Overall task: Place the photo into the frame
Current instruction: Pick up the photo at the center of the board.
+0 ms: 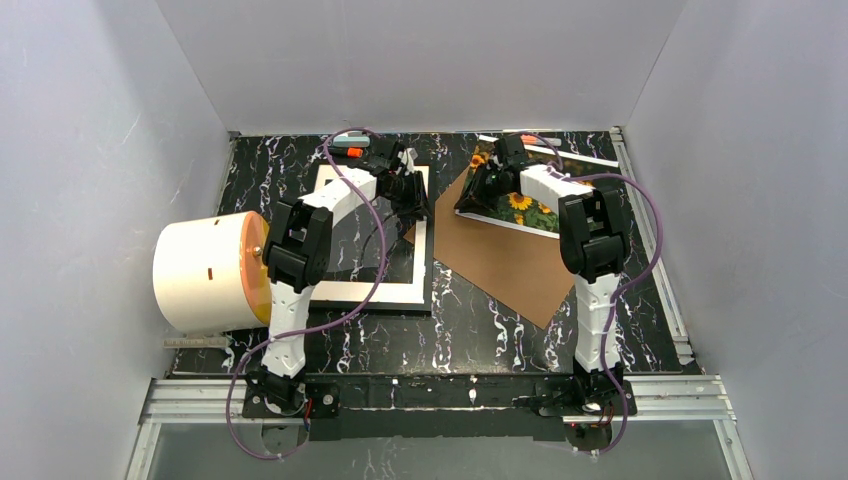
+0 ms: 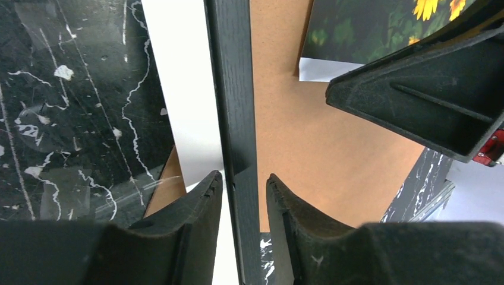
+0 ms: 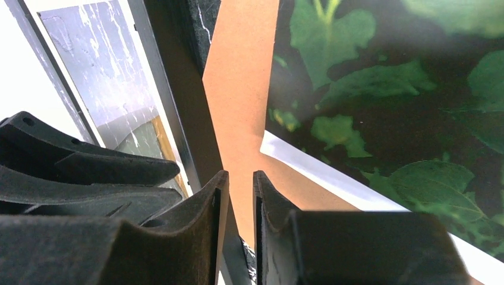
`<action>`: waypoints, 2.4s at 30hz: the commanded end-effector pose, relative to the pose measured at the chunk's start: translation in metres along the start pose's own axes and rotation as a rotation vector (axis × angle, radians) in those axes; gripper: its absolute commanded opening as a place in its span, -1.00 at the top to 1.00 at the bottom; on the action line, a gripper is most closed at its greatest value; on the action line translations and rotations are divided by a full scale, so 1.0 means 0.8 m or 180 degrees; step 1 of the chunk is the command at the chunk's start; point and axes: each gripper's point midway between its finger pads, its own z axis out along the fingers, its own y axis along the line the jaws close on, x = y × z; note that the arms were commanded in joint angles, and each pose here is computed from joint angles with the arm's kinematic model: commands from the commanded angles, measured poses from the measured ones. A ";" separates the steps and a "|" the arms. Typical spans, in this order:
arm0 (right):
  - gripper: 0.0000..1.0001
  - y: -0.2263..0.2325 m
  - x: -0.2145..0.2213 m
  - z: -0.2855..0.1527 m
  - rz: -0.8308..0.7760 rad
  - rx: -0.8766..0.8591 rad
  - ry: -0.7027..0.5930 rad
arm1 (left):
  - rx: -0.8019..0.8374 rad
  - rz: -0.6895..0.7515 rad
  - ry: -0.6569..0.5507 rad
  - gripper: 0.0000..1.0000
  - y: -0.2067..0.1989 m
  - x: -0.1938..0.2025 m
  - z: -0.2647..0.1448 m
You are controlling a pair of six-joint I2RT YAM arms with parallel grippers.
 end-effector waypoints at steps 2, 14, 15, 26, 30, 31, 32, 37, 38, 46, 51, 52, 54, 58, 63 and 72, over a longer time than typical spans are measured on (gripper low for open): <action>0.29 0.012 -0.041 -0.043 -0.0069 -0.0030 -0.0352 | 0.0084 0.0020 -0.0075 0.29 -0.015 -0.010 -0.012; -0.05 -0.152 -0.134 -0.182 0.0262 0.1275 -0.1339 | 0.0198 0.0255 -0.0465 -0.22 -0.077 -0.051 -0.021; -0.13 -0.176 -0.137 -0.201 0.0387 0.1460 -0.1438 | 0.0214 0.0289 -0.0480 -0.24 -0.084 -0.052 -0.017; -0.71 -0.332 -0.085 -0.333 0.1654 0.2235 -0.2002 | 0.0729 0.0541 -0.0523 -0.29 -0.156 -0.060 0.060; -0.72 -0.340 -0.077 -0.334 0.1782 0.1995 -0.2000 | 0.0865 0.0658 -0.0527 -0.29 -0.163 -0.055 0.086; -0.74 -0.341 -0.075 -0.335 0.1818 0.1985 -0.2013 | 0.0865 0.0692 -0.0530 -0.29 -0.163 -0.053 0.091; -0.74 -0.341 -0.073 -0.333 0.1834 0.1946 -0.2008 | 0.0860 0.0725 -0.0540 -0.29 -0.162 -0.052 0.094; -0.75 -0.343 -0.070 -0.316 0.1813 0.1731 -0.2005 | 0.0816 0.0860 -0.0640 -0.29 -0.158 -0.056 0.106; -0.75 -0.343 -0.071 -0.313 0.1797 0.1689 -0.2015 | 0.0803 0.0893 -0.0659 -0.29 -0.158 -0.056 0.107; -0.74 -0.348 -0.063 -0.291 0.1749 0.1552 -0.1951 | 0.0662 0.1133 -0.0799 -0.31 -0.156 -0.061 0.112; -0.70 -0.338 -0.074 -0.276 0.1487 0.1248 -0.1991 | 0.0398 0.1147 -0.0694 -0.31 -0.125 -0.047 0.132; -0.70 -0.336 -0.078 -0.274 0.1416 0.1189 -0.2025 | 0.0337 0.1169 -0.0673 -0.31 -0.119 -0.043 0.135; -0.69 -0.327 -0.088 -0.274 0.1201 0.1042 -0.2131 | 0.0256 0.1206 -0.0612 -0.31 -0.109 -0.035 0.142; -0.67 -0.300 -0.106 -0.279 0.0835 0.0674 -0.2371 | 0.0075 0.1341 -0.0523 -0.31 -0.094 -0.021 0.152; -0.60 -0.273 -0.123 -0.284 0.0589 0.0307 -0.2530 | -0.0124 0.1525 -0.0382 -0.31 -0.076 0.001 0.164; -0.37 -0.262 -0.140 -0.285 0.0481 0.0169 -0.2610 | -0.0216 0.1557 -0.0321 -0.29 -0.072 0.010 0.170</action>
